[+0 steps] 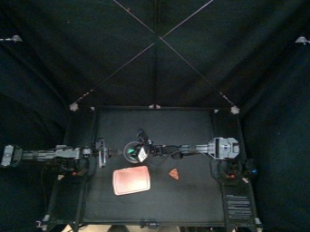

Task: Pick the green grapes then place it in the grey bowl
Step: Drop green grapes in the grey bowl and return to neutral

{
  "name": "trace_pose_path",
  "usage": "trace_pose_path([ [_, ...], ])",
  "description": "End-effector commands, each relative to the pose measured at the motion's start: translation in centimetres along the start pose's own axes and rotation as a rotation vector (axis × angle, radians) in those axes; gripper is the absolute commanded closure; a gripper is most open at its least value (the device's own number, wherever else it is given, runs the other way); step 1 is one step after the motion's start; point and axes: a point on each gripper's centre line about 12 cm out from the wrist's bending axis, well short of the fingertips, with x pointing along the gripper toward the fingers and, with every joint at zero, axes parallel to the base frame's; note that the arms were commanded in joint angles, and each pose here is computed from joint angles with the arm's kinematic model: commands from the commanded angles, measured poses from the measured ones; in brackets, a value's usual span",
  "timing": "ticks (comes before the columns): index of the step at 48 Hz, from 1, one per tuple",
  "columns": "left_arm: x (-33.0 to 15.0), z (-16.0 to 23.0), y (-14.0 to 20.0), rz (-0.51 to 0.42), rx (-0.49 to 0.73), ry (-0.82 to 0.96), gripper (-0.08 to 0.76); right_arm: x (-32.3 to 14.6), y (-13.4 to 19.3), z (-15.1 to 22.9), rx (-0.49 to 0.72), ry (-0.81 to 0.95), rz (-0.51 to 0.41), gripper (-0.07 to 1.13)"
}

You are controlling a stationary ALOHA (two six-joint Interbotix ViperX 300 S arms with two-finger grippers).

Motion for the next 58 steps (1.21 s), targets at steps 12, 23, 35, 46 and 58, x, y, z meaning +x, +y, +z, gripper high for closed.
trace_pose_path([
  [12, 0.1, 0.5, 0.1, 0.007, -0.003, -0.017, 0.6, -0.3, 1.8, 1.7, -0.076, -0.029, 0.022, 0.06],
  [23, 0.1, 0.3, 0.2, 0.008, -0.011, -0.011, 0.6, -1.5, 2.4, 3.1, -0.097, -0.043, -0.003, 0.06],
  [35, 0.1, 0.2, 0.2, 0.009, -0.015, -0.01, 0.6, -6.4, 2.5, 4.9, -0.278, -0.053, -0.096, 0.06],
  [46, 0.1, 0.1, 0.2, 0.012, -0.014, -0.007, 0.598, -10.3, -0.4, 3.2, -0.29, -0.006, -0.182, 0.06],
  [58, 0.0, -0.5, 0.3, 0.014, -0.014, 0.012, 0.6, -14.1, -3.1, 0.6, -0.275, 0.035, -0.204, 0.06],
])
